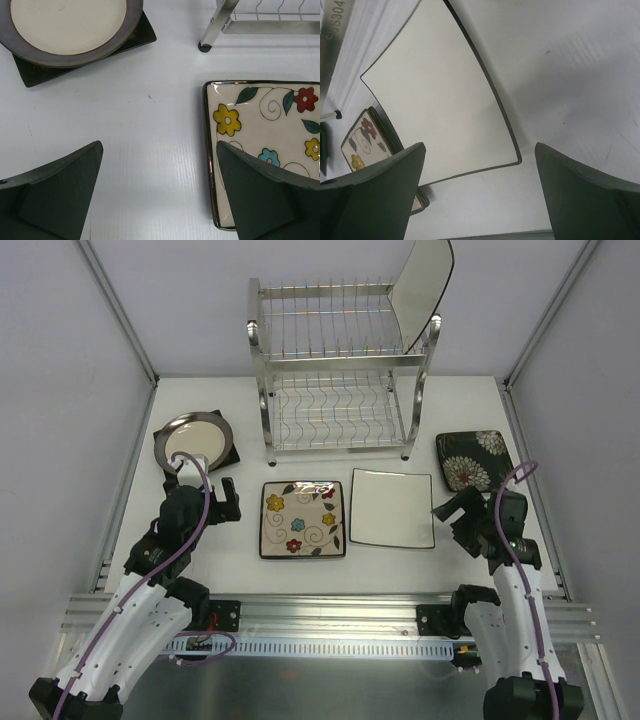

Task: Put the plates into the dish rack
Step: Grab a plate with the right arm

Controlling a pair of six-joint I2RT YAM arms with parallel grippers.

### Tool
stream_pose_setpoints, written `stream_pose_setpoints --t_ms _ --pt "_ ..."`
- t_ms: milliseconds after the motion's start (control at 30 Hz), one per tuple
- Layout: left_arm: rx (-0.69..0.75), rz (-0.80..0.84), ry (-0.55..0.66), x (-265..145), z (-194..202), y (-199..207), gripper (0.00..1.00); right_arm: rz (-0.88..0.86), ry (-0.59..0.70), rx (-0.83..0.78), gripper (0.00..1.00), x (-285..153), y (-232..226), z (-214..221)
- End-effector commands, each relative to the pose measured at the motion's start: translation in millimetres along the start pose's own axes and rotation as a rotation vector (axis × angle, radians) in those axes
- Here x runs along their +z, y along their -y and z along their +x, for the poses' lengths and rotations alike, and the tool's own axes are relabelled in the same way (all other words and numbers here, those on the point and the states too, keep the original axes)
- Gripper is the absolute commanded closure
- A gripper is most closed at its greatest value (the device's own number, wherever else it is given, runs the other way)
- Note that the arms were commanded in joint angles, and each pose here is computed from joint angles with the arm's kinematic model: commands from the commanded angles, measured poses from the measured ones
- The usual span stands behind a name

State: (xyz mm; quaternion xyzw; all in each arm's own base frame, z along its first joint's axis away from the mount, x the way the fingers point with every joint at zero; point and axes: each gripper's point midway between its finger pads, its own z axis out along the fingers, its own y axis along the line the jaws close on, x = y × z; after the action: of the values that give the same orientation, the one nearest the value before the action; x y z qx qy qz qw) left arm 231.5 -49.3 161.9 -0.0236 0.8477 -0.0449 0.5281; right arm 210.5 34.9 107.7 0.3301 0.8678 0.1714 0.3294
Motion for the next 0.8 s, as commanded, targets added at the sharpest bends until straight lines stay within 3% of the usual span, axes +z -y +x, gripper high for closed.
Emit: stream_pose_setpoints --t_ms 0,267,767 --pt "-0.025 0.03 0.035 -1 -12 7 0.01 -0.108 -0.085 0.124 0.05 6 -5 22" --pt "-0.012 0.043 0.019 1 -8 11 0.01 -0.186 -0.094 0.239 0.11 31 7 39" --pt "0.004 0.086 -0.012 3 -3 22 0.01 -0.262 -0.092 0.188 0.24 51 20 63"
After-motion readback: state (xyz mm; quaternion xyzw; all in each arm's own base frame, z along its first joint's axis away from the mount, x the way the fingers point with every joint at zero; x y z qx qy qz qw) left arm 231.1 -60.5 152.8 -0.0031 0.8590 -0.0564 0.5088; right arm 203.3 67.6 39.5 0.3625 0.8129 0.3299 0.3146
